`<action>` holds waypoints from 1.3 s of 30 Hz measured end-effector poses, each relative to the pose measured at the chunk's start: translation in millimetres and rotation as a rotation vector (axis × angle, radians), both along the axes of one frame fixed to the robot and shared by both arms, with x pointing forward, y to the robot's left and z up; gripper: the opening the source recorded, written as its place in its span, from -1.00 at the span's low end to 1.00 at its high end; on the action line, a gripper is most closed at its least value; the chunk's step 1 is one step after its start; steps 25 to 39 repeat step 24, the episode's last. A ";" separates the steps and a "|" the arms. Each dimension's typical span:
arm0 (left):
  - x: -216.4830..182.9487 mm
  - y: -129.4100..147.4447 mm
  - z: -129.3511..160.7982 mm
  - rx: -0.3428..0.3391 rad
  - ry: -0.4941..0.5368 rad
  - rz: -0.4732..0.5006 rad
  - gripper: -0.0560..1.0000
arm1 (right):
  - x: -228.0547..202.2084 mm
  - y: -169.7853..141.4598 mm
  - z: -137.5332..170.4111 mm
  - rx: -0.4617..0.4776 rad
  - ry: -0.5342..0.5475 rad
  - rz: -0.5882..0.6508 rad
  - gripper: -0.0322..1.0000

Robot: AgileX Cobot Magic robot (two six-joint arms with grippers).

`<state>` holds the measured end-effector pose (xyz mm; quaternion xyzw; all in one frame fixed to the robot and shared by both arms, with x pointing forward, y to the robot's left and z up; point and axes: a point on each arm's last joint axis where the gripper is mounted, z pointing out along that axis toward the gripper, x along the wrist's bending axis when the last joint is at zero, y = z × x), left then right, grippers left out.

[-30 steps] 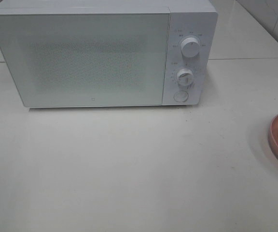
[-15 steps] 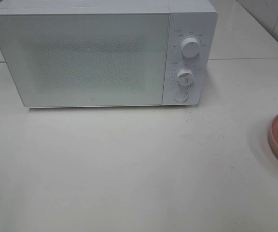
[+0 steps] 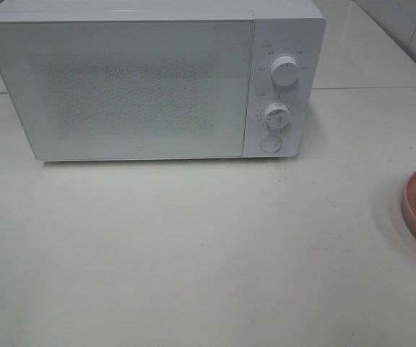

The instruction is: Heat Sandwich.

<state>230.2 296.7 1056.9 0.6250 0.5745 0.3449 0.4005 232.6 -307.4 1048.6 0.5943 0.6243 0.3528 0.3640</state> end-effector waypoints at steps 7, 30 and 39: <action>0.0 0.0 0.0 0.000 0.000 0.000 0.98 | 0.0 0.0 0.0 0.000 0.000 0.000 0.48; 0.0 0.0 0.0 0.000 0.000 0.000 0.98 | 0.0 0.0 0.0 0.000 0.000 0.000 0.48; 0.0 0.0 0.0 0.000 0.000 0.000 0.98 | 0.0 0.0 0.0 0.000 0.000 0.000 0.48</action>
